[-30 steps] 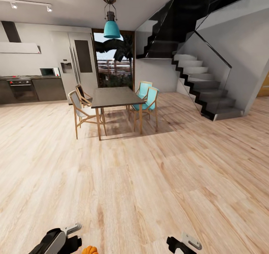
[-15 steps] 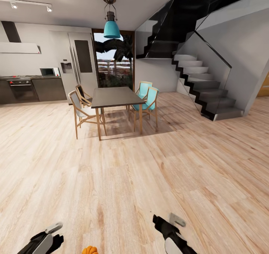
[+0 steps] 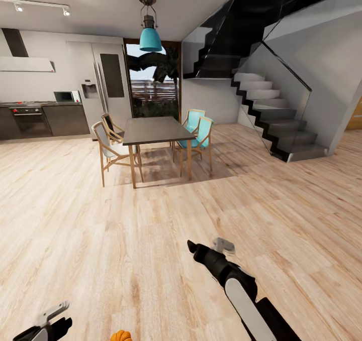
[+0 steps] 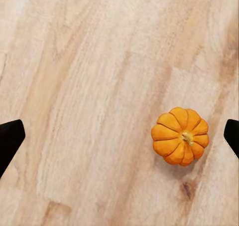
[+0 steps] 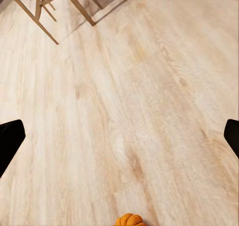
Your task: Place each of the two pumpkins and all three candles from the living room inside a cabinet in the living room (use any cabinet), then make sure every cabinet is closed, and position the cauldron so it is next to a table in the living room.
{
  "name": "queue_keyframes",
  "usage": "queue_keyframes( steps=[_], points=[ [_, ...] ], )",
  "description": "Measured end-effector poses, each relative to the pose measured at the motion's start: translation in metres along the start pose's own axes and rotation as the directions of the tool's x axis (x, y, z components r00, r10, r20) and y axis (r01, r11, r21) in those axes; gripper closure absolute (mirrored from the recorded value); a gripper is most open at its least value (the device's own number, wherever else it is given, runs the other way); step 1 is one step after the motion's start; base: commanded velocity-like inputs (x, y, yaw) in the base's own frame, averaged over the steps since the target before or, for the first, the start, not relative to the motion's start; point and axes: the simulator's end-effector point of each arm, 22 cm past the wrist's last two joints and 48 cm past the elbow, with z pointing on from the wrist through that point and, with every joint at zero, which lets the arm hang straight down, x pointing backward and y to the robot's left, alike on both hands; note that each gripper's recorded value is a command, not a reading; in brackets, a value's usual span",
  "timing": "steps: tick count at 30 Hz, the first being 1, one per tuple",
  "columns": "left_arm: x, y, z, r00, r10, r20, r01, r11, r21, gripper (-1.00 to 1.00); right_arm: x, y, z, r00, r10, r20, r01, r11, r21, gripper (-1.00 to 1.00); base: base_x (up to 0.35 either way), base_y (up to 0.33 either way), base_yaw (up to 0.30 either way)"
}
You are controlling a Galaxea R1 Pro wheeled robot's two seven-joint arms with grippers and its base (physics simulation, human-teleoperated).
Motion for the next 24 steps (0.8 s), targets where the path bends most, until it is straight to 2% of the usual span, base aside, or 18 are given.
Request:
queue_keyframes(
  steps=[2,4,6,9,11,24],
  points=[
    [-0.001,-0.004,0.0,1.0,0.0,0.008,-0.001,1.0,0.02,-1.0,-0.003,0.008,0.003,1.0,0.003,0.003,-0.003,1.0,-0.012,-1.0,0.0,0.0,0.0],
    [-0.004,-0.016,0.0,1.0,-0.001,0.024,-0.001,0.997,0.079,-1.0,0.003,0.017,0.012,1.0,0.009,-0.016,-0.009,1.0,-0.011,-1.0,0.0,0.0,0.0],
    [-0.006,-0.022,-0.001,0.999,-0.007,0.033,0.003,0.994,0.108,-1.0,0.004,0.024,0.017,0.999,-0.001,-0.034,0.0,1.0,-0.016,-1.0,0.0,0.0,0.0],
    [-0.007,-0.028,-0.002,0.999,-0.007,0.039,0.001,0.991,0.136,-1.0,0.03,0.017,0.027,0.988,-0.044,-0.149,0.046,0.999,0.005,-1.0,0.0,0.0,0.0],
    [-0.007,-0.03,-0.002,0.999,-0.002,0.042,-0.004,0.99,0.141,-1.0,0.039,0.015,0.03,0.982,-0.05,-0.182,0.053,0.999,0.01,-1.0,0.0,0.0,0.0],
    [0.008,-0.028,0.019,0.999,-0.002,0.04,-0.004,0.99,0.142,-1.0,0.066,0.007,0.04,0.976,-0.062,-0.209,0.063,0.998,0.0,-1.0,0.0,0.0,0.0]
  ],
)
